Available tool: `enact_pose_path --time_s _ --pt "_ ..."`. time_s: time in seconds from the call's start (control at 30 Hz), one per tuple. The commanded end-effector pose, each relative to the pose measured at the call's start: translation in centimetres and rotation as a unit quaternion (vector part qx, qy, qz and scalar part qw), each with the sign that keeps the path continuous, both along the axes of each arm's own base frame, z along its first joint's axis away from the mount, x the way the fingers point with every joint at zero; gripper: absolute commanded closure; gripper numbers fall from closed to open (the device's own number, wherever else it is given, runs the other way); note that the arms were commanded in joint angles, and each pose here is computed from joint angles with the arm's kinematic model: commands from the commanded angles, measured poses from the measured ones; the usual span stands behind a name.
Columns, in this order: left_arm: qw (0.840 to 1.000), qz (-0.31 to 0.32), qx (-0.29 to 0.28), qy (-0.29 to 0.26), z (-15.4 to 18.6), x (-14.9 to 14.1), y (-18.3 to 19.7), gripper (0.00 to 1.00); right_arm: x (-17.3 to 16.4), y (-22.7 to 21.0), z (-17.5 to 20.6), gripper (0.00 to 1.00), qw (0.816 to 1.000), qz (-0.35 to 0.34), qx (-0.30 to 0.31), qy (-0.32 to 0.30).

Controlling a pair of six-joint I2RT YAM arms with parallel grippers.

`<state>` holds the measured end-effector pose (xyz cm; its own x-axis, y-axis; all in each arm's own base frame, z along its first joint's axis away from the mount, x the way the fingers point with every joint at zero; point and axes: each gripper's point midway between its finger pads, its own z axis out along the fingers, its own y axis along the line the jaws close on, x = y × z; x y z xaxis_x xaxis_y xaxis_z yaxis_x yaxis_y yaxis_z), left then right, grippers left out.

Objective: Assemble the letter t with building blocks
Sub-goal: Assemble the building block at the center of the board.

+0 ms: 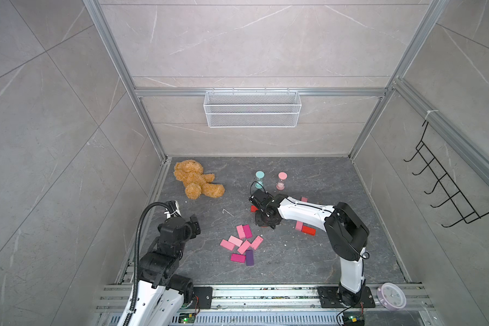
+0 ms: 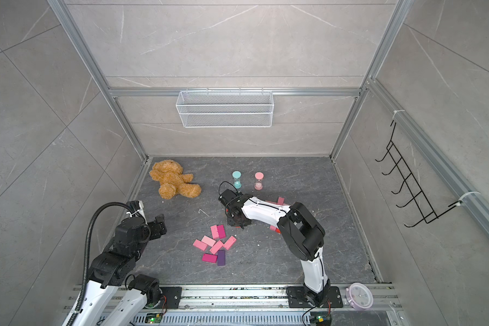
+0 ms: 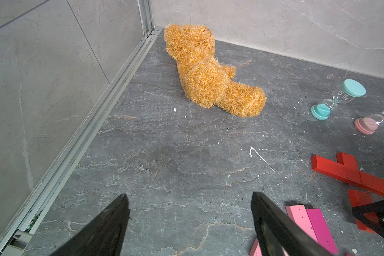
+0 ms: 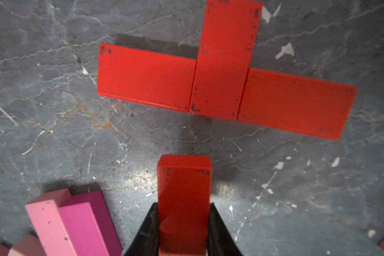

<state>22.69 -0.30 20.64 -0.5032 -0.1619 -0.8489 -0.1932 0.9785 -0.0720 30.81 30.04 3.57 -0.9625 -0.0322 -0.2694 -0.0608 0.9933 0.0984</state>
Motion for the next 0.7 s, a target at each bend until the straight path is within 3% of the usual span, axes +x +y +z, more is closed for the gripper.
enact_pose_path --time_s 0.0,0.37,0.67 --pt "1.0 -0.004 -0.015 -0.025 1.4 0.3 -0.4 0.12 0.1 -0.5 -0.7 1.0 0.999 -0.029 -0.026 0.014" --pt "0.999 -0.006 -0.017 -0.027 1.5 0.3 -0.4 0.12 0.3 -1.6 -1.6 1.0 0.997 -0.052 -0.054 0.03" --pt "0.999 -0.007 -0.016 -0.027 1.5 0.2 -0.4 0.12 1.1 -1.8 -2.1 0.91 0.996 -0.067 -0.042 0.038"
